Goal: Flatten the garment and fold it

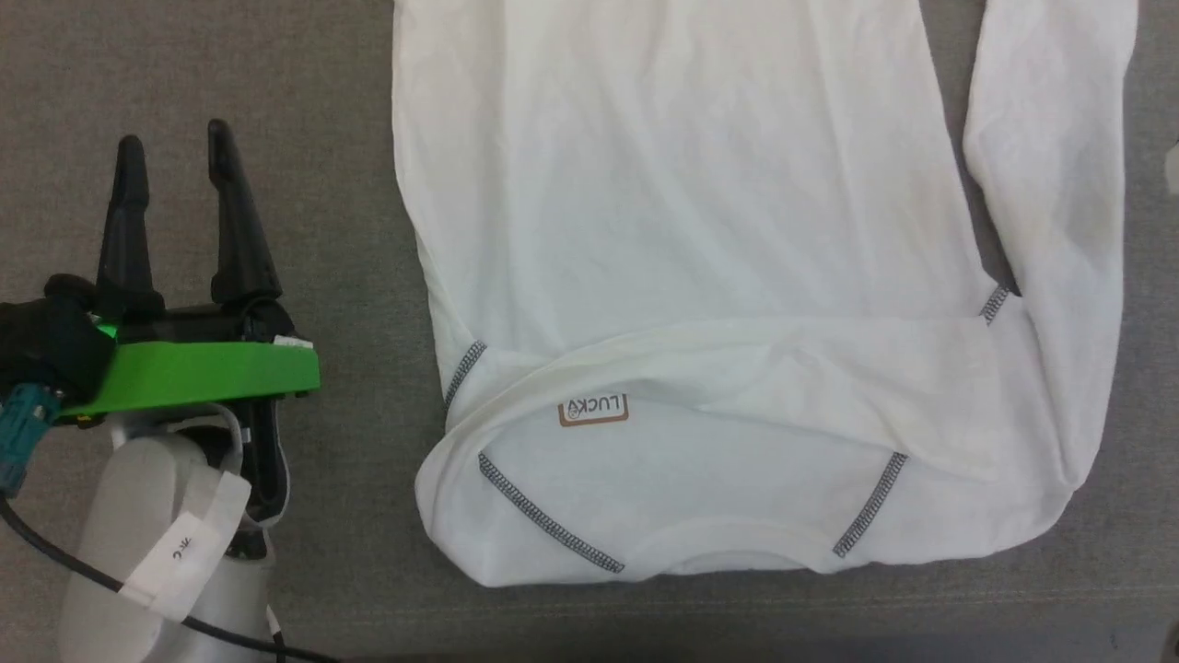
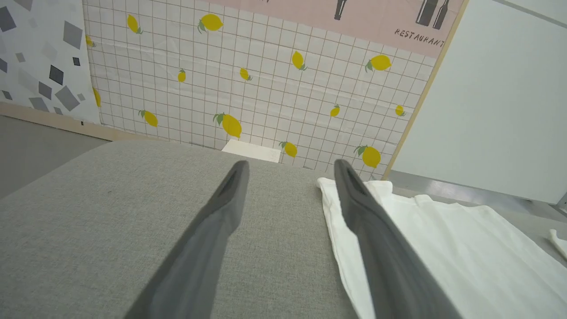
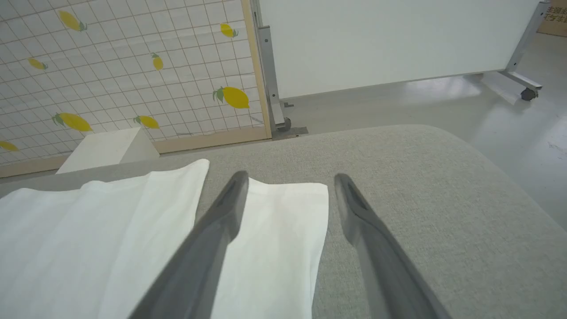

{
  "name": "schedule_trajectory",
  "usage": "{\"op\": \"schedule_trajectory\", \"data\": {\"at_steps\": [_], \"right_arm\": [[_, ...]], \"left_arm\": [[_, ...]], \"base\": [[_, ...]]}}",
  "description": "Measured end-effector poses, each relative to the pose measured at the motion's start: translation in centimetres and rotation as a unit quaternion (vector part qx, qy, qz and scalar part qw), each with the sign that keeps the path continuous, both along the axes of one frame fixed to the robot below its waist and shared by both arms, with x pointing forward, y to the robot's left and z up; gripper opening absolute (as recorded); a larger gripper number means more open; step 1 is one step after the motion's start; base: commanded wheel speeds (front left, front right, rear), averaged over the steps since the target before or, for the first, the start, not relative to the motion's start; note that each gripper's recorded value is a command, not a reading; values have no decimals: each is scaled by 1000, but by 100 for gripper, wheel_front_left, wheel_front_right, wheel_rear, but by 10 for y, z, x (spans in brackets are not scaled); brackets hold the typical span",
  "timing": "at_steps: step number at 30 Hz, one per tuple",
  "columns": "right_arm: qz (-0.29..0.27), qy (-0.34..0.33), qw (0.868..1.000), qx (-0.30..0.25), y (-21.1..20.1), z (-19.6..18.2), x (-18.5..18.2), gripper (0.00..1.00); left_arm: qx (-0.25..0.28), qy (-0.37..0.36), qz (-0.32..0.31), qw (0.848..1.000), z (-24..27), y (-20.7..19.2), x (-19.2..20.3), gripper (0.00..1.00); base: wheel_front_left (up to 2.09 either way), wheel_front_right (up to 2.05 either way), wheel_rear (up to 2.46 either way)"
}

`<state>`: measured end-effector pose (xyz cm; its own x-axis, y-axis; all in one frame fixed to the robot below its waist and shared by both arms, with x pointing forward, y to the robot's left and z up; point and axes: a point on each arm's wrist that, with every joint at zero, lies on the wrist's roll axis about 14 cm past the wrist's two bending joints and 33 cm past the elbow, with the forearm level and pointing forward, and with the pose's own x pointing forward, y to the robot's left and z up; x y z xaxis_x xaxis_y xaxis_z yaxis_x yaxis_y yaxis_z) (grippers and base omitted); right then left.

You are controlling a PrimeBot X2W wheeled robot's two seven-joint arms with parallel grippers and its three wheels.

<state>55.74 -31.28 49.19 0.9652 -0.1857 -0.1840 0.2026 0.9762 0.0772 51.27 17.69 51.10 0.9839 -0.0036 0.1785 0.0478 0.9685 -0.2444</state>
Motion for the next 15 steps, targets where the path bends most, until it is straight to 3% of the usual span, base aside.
{"op": "schedule_trajectory", "data": {"at_steps": [7, 15], "right_arm": [[-38, 63, 997, 34, -19, -43, 37, 100], [-89, 178, 978, 66, -39, -106, 50, 100]], "left_arm": [[22, 20, 18, 999, -30, 13, 4, 100], [35, 38, 25, 998, -56, 20, 5, 100]], "base": [[0, 0, 0], [0, 0, 0]]}}
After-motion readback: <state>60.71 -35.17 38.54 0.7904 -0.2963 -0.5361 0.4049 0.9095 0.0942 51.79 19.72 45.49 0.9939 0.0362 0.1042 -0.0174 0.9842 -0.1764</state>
